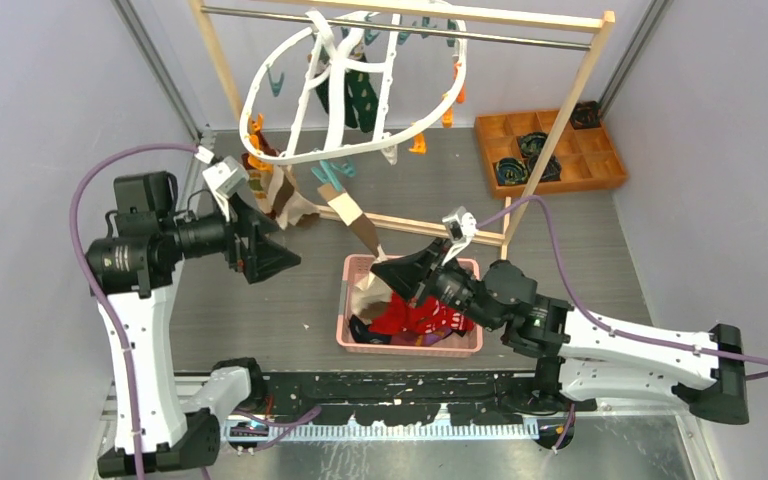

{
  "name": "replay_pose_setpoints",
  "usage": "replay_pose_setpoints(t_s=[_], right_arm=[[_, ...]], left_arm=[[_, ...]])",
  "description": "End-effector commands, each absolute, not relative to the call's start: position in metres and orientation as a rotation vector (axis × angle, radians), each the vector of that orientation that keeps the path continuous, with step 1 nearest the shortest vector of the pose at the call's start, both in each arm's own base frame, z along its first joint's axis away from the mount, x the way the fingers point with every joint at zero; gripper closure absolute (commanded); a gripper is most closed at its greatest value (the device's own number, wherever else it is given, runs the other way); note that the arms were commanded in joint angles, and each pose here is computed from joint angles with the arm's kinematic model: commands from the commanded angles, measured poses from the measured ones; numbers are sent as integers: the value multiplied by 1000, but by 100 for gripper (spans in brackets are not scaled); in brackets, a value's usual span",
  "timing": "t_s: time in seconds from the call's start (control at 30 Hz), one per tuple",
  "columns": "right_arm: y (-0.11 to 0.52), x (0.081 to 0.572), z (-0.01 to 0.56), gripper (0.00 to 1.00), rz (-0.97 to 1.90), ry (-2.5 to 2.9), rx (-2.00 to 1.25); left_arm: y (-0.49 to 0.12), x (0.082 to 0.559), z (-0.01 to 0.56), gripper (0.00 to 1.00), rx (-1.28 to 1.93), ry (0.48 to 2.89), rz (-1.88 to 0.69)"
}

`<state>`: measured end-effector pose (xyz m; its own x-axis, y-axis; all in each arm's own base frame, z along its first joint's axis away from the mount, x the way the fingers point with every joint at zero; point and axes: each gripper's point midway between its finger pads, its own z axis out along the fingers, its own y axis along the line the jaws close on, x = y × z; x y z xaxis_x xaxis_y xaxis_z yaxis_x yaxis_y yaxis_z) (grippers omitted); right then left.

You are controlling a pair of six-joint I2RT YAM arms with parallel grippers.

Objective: Remove the socks clipped to the hanger
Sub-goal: Remove the sock from the hanger.

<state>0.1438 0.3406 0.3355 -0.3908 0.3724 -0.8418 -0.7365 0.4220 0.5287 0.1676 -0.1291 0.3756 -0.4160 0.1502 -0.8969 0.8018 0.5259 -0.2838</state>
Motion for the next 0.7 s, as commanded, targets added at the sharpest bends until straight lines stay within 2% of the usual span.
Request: replay_pose_setpoints(t_s=[0.0,0.23,0.53,0.67], right_arm=[[342,120,347,99,1379,1564,-372],[376,79,375,99,1647,1526,-547],[406,74,380,99,1709,1513,-600],[411,74,385,99,1738,1493,-589]], left_arm=[[-142,151,389,4,775,1740,-998],[-154,116,363,5,819,1693,-1092],[-156,136,368,3,704,1694,-1154],[-159,129,362,2,700,1701,-1202]])
